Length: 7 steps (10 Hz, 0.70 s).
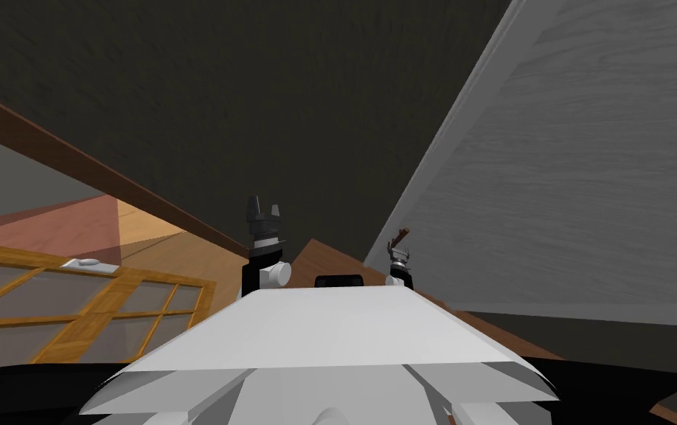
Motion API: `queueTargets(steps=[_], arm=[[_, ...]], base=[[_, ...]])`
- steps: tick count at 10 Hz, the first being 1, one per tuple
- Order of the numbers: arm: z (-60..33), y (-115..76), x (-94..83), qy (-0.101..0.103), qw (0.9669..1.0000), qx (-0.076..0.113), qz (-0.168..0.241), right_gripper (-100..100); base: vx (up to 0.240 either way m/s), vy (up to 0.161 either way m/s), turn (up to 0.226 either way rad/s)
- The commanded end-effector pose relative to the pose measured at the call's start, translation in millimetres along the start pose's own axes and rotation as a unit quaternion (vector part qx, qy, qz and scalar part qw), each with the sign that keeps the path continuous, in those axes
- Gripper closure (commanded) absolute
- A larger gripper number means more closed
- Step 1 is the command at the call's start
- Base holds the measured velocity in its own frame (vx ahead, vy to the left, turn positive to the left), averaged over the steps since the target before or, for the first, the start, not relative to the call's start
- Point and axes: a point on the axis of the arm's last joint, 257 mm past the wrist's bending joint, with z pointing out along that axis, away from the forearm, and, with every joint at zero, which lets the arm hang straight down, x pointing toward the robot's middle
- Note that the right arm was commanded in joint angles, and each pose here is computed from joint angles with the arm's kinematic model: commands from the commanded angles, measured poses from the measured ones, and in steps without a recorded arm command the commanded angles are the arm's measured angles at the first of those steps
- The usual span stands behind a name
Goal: Pull the door open
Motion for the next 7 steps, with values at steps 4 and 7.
queueTargets(steps=[4,7], arm=[[-0.6,31.2,2.3,-0.001,1.0000,-0.009,0.001,-100],[-0.6,31.2,2.3,-0.001,1.0000,-0.009,0.001,100]], base=[[0.142,-0.014,0.038],[-0.024,0.002,0.008]])
